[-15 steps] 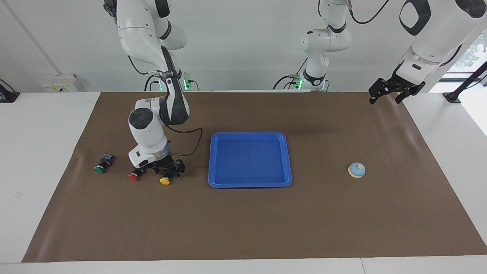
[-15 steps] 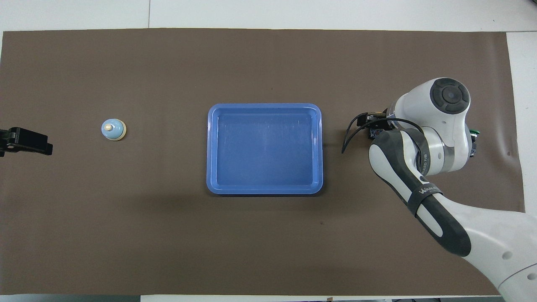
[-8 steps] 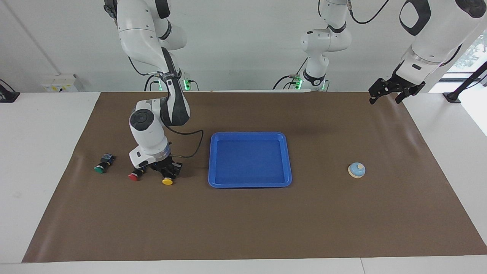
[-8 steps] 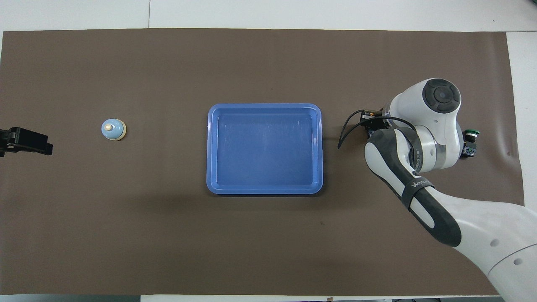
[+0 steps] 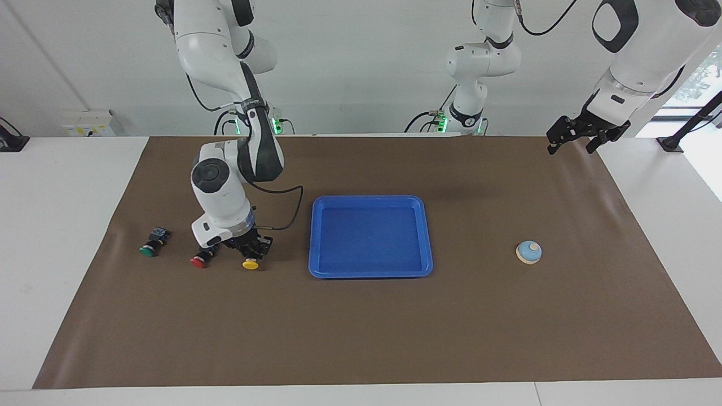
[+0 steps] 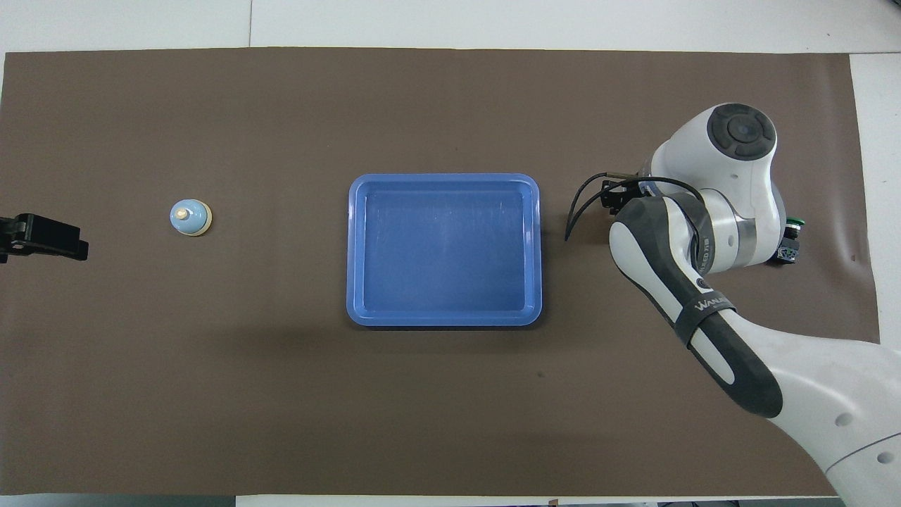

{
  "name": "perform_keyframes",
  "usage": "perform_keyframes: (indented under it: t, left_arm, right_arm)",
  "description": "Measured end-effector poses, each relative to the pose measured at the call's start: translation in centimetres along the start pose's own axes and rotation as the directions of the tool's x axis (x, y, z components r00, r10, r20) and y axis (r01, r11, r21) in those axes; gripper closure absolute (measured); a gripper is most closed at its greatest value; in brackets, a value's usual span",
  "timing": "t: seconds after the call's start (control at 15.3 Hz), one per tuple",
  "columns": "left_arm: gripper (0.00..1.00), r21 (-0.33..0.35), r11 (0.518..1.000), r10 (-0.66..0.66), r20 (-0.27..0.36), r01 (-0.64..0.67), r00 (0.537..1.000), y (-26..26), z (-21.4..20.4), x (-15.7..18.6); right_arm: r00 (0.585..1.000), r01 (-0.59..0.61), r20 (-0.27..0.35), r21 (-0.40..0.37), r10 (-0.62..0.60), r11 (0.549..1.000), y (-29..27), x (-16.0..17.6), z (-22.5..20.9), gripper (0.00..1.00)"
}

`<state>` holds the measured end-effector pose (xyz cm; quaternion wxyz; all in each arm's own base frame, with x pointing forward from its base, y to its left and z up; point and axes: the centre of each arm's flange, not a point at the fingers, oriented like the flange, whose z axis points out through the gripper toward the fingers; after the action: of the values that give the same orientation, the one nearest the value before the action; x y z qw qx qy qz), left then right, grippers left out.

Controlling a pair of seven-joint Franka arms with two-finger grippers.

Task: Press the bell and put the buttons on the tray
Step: 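Carry the yellow button with the right gripper into the blue tray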

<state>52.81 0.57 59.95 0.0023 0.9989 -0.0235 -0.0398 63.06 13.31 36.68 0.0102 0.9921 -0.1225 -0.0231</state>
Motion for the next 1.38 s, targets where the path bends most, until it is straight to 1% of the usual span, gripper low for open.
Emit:
perform_keyframes:
  t: [0.13,0.2,0.39,0.52,0.65,0.85,0.98,1.11,1.31,1.38]
  left_arm:
    - [0.00,0.000,1.000,0.000,0.000,0.000,1.000,0.0,0.0,0.0]
    - [0.00,0.000,1.000,0.000,0.000,0.000,1.000,0.0,0.0,0.0]
    - [0.00,0.000,1.000,0.000,0.000,0.000,1.000,0.0,0.0,0.0]
    - [0.00,0.000,1.000,0.000,0.000,0.000,1.000,0.0,0.0,0.0]
    - [0.00,0.000,1.000,0.000,0.000,0.000,1.000,0.0,0.0,0.0]
    - [0.00,0.000,1.000,0.000,0.000,0.000,1.000,0.0,0.0,0.0]
    - [0.00,0.000,1.000,0.000,0.000,0.000,1.000,0.0,0.0,0.0]
    - [0.00,0.000,1.000,0.000,0.000,0.000,1.000,0.0,0.0,0.0]
    - [0.00,0.000,1.000,0.000,0.000,0.000,1.000,0.0,0.0,0.0]
    - [0.00,0.000,1.000,0.000,0.000,0.000,1.000,0.0,0.0,0.0]
  right_arm:
    - [0.999,-0.035,0.017,0.020,0.034,0.999,-4.7,-2.1,-3.2,0.58]
    - [0.998,-0.053,0.019,0.029,0.052,0.998,-7.3,-3.5,-4.1,0.58]
    - [0.994,-0.104,0.014,0.033,0.104,0.994,-13.9,-8.0,-4.0,0.58]
    - [0.992,-0.123,-0.003,0.049,0.123,0.991,-16.7,-9.9,-2.5,0.58]
    - [0.990,-0.137,-0.019,0.067,0.139,0.988,-17.6,-10.7,0.1,0.58]
    - [0.988,-0.152,-0.025,0.069,0.154,0.986,-16.8,-10.7,3.9,0.58]
    - [0.986,-0.158,-0.035,0.079,0.162,0.984,-16.4,-10.7,5.7,0.58]
    - [0.986,-0.161,-0.034,0.076,0.164,0.984,-16.1,-11.0,7.0,0.58]
    - [0.984,-0.171,-0.030,0.072,0.174,0.983,-15.9,-11.0,7.3,0.58]
    - [0.980,-0.194,-0.028,0.073,0.197,0.978,-15.9,-11.0,7.3,0.52]
